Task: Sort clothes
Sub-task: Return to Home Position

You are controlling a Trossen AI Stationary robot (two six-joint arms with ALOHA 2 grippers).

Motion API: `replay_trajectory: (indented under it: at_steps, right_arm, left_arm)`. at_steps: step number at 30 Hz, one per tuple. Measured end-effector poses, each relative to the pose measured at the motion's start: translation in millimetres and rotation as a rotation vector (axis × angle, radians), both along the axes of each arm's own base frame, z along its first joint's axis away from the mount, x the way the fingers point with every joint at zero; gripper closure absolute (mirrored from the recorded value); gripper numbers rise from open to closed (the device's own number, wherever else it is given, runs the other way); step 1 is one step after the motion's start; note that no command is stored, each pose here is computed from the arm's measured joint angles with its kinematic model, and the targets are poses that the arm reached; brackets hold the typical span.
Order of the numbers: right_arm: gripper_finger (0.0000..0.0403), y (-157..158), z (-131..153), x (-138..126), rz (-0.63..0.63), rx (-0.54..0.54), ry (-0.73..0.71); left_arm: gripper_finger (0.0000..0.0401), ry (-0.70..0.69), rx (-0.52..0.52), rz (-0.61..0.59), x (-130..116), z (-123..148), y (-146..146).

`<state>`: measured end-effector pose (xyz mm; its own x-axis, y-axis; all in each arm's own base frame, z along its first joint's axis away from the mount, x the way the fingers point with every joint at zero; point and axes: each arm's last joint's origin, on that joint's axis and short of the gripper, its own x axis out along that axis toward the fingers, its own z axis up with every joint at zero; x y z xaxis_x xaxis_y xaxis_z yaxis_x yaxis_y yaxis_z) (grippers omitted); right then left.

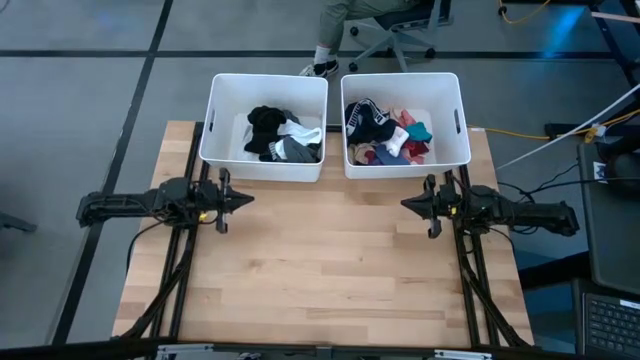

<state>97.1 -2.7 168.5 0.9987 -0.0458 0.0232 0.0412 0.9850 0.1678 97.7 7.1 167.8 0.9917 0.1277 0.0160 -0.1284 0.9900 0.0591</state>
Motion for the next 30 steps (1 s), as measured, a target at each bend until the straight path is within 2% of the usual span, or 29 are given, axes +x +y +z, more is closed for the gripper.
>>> replay_trajectory:
  at_steps: [5, 10, 14, 21, 30]
  right_arm:
    - [0.0391, 0.0, -0.6, 0.4, 0.000, 0.001, 0.008]
    - [0.0391, 0.0, -0.8, 0.4, 0.002, 0.001, 0.010]
    - [0.0391, 0.1, -1.0, 0.4, 0.003, 0.001, 0.011]
    - [0.0391, 0.1, -1.0, 0.4, 0.003, 0.002, 0.012]
    - [0.0391, 0.1, -1.1, 0.4, 0.003, 0.002, 0.014]
  left_arm:
    - [0.0398, 0.012, -0.001, -0.061, 0.2, -1.1, -1.4]
    - [0.0398, 0.013, 0.011, -0.065, 0.2, -1.1, -1.5]
    - [0.0398, 0.008, -0.049, -0.064, 0.2, -1.1, -1.5]
    - [0.0398, 0.014, 0.018, -0.064, 0.2, -1.1, -1.5]
    - [0.0398, 0.015, 0.018, -0.064, 0.2, -1.2, -1.6]
